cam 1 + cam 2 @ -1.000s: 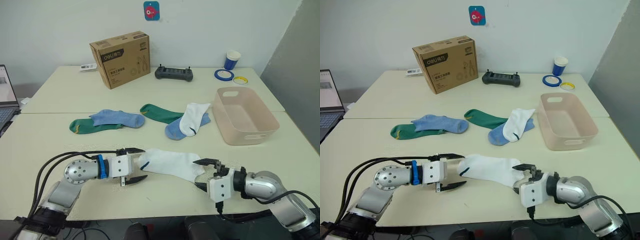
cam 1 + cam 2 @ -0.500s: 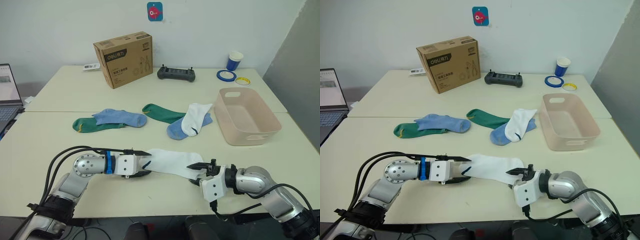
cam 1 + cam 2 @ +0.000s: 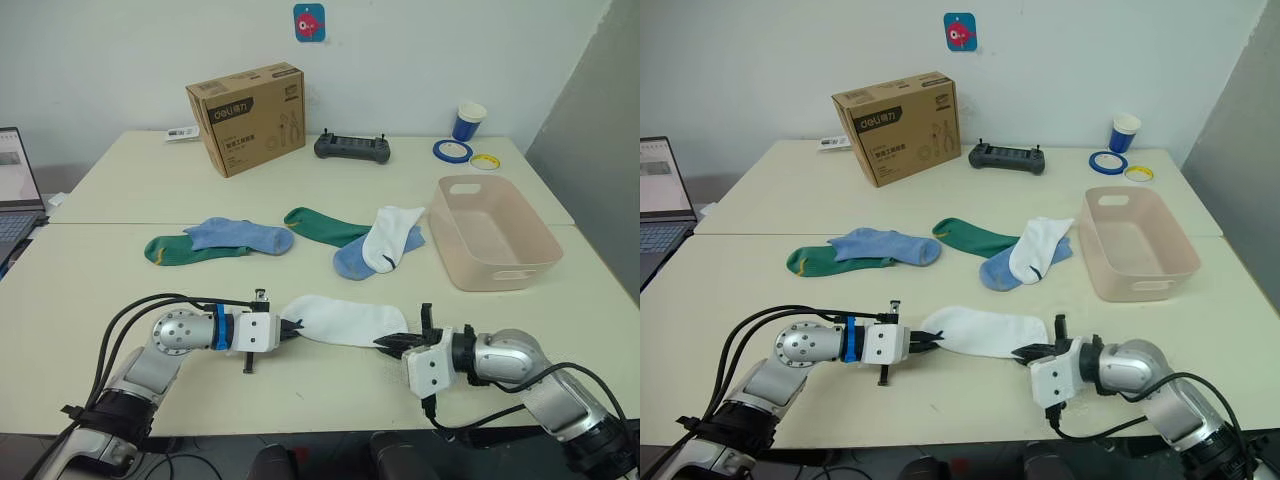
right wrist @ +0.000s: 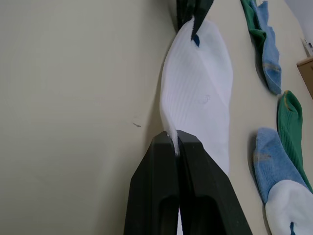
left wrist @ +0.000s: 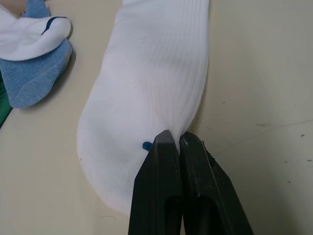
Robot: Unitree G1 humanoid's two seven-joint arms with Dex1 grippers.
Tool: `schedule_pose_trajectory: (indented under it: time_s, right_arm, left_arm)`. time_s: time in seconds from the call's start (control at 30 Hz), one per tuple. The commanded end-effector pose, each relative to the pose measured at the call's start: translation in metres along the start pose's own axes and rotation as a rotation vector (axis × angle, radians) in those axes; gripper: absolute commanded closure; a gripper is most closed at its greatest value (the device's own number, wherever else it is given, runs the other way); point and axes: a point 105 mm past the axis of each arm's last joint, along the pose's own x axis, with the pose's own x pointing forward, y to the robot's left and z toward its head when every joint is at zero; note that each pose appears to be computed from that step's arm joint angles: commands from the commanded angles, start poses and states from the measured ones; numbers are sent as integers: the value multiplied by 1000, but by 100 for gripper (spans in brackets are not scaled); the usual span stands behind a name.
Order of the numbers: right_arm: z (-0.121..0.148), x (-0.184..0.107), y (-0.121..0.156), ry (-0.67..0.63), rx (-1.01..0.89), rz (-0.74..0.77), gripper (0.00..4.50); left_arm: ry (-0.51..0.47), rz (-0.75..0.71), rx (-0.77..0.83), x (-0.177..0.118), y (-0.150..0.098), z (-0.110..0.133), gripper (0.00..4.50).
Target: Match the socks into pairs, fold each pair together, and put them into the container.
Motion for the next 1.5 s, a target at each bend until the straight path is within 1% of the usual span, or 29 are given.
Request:
schedule_pose_trajectory:
  time_s: [0.03,0.13,0.17,0.23,0.33,0.4,0.47,0.53,0.6,0.7,0.8,0.9,1.07,1.27,1.4,1.5]
  right_arm:
    - [26,-10,-11,-129,133,-8,450]
    - [47,-20,-10,-228,291,64,450]
    - [50,-22,-9,-237,316,82,450]
    - [61,-29,-5,-266,391,144,450]
    - [73,-37,1,-302,506,214,450]
    - [83,-39,4,-339,622,265,450]
    - [87,-38,6,-344,685,305,450]
    - [85,-36,13,-321,788,351,450]
    - [79,-30,14,-317,892,336,450]
    - [67,-24,13,-302,975,287,450]
    - [57,-23,12,-285,1017,262,450]
    - [39,-22,10,-229,1018,226,450]
    - [10,-23,-3,-157,968,152,450]
    - [-3,-16,-17,-132,926,108,450]
    - [-12,-13,-20,-110,914,83,450]
    - [-19,-12,-24,-85,901,50,450]
  left_arm:
    - [-37,-92,-17,-12,-9,15,446]
    - [-96,-237,-83,-26,-24,39,446]
    - [-100,-257,-86,-28,-25,43,446]
    - [-90,-344,-125,-37,-30,50,446]
    - [-93,-451,-265,-48,-37,63,446]
    - [-100,-570,-413,-57,-46,77,446]
    - [-97,-620,-471,-60,-50,82,446]
    - [-51,-664,-514,-62,-54,76,446]
    - [-20,-644,-581,-56,-51,69,446]
    - [29,-613,-665,-49,-45,57,446]
    - [77,-580,-704,-45,-39,44,446]
    - [89,-540,-721,-39,-29,36,446]
    - [138,-483,-623,-28,-9,18,446]
    - [134,-457,-556,-8,4,15,446]
    - [149,-415,-509,3,14,8,446]
    - [154,-367,-470,10,26,6,446]
